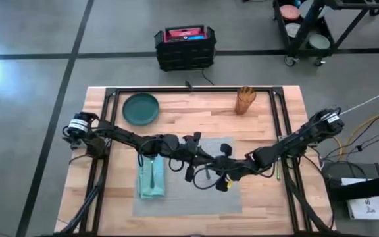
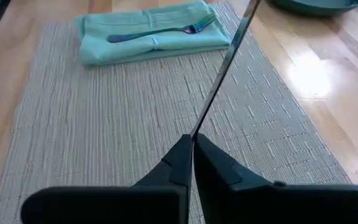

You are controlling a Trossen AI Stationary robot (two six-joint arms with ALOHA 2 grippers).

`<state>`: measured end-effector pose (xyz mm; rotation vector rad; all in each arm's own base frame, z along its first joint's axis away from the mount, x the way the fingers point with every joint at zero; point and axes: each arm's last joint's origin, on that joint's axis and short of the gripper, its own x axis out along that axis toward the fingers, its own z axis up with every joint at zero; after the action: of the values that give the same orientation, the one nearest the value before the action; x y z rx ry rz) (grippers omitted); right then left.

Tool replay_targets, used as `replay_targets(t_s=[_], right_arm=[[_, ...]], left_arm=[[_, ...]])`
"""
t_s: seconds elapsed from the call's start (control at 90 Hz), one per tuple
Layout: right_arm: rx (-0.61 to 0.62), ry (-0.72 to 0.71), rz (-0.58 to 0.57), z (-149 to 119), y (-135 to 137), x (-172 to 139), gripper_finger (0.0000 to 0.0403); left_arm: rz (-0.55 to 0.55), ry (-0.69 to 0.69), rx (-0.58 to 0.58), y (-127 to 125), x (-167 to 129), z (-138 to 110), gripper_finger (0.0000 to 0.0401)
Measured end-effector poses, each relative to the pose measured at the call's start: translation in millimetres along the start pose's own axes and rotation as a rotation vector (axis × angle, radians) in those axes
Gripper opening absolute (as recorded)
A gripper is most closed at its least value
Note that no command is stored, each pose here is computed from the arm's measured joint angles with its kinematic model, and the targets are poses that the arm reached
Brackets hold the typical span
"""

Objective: Set table place
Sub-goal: Put the blue table knife on the right of the gray tablemat

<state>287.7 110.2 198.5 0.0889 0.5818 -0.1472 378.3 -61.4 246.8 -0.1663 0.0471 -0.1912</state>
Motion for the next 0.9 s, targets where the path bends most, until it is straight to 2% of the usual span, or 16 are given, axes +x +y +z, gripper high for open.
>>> replay_targets(t_s=[0.167,0.278,0.378,0.444,0.522,0.711,0.9], right_arm=[[0.01,-0.006,0.003,1,0,0,0.0],[0.002,-0.009,0.001,1,0,0,0.0],[-0.001,-0.008,0.001,1,0,0,0.0],[-0.002,-0.008,0.001,1,0,0,0.0],[-0.003,-0.007,0.001,1,0,0,0.0],[-0.001,-0.008,0.0,2,-1,0,0.0],[0.0,-0.008,-0.001,2,-1,0,0.0]], left_arm=[[0.007,0.072,-0.026,-4,-9,7,0.0],[0.032,0.265,-0.075,-13,-27,7,0.0],[0.158,0.503,-0.087,-26,-47,-7,0.0],[0.266,0.59,-0.052,-31,-56,-22,0.0],[0.3,0.594,-0.04,-33,-58,-35,0.0],[0.263,0.425,-0.054,-27,-38,-64,0.0],[0.268,0.369,-0.01,-17,-14,-78,0.0]])
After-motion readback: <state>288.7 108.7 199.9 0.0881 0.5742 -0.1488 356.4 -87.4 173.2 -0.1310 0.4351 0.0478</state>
